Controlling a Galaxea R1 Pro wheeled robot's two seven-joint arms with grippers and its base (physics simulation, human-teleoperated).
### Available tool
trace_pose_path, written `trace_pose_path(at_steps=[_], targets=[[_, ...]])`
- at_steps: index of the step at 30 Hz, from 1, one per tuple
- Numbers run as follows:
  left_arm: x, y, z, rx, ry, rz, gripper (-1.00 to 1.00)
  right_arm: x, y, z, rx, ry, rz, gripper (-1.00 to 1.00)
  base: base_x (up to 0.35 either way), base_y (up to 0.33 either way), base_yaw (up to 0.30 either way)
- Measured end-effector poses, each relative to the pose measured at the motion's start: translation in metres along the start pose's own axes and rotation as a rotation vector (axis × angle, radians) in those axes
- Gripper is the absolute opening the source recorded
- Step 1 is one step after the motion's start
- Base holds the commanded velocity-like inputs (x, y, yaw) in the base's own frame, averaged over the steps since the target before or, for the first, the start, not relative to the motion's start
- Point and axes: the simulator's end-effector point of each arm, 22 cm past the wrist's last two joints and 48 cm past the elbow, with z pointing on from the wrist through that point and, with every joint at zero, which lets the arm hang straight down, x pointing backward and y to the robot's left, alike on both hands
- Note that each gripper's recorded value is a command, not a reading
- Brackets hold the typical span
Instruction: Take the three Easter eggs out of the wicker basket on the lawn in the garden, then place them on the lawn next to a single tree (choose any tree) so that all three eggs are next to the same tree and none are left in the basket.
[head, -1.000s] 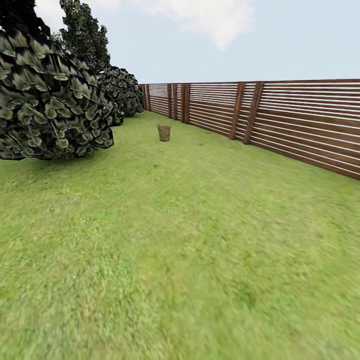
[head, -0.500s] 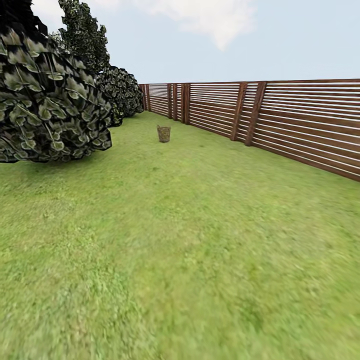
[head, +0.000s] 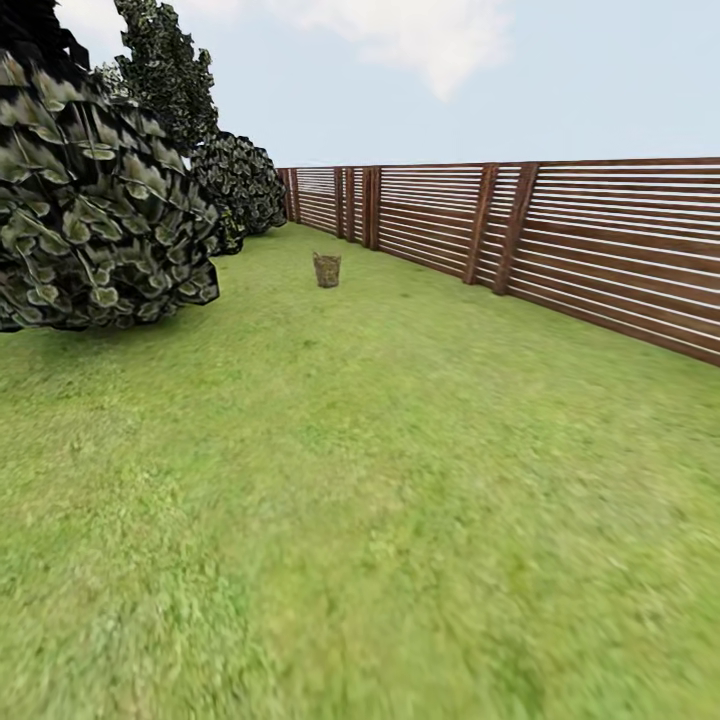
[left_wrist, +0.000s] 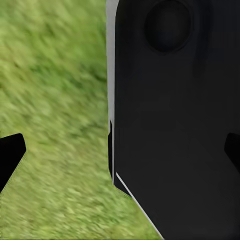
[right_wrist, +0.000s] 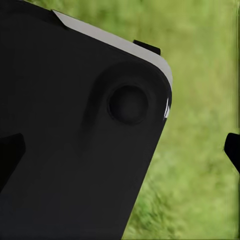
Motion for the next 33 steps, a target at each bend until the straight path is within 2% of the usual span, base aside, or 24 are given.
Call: trace_pose_path(at_steps=[33], targets=[[0.0001,0.0,0.0,0.0,0.0,0.0,1.0,0.0003,-0.0031,-0.0001,0.006,0.0,0.01,1.0,0.323,0.0,0.0]])
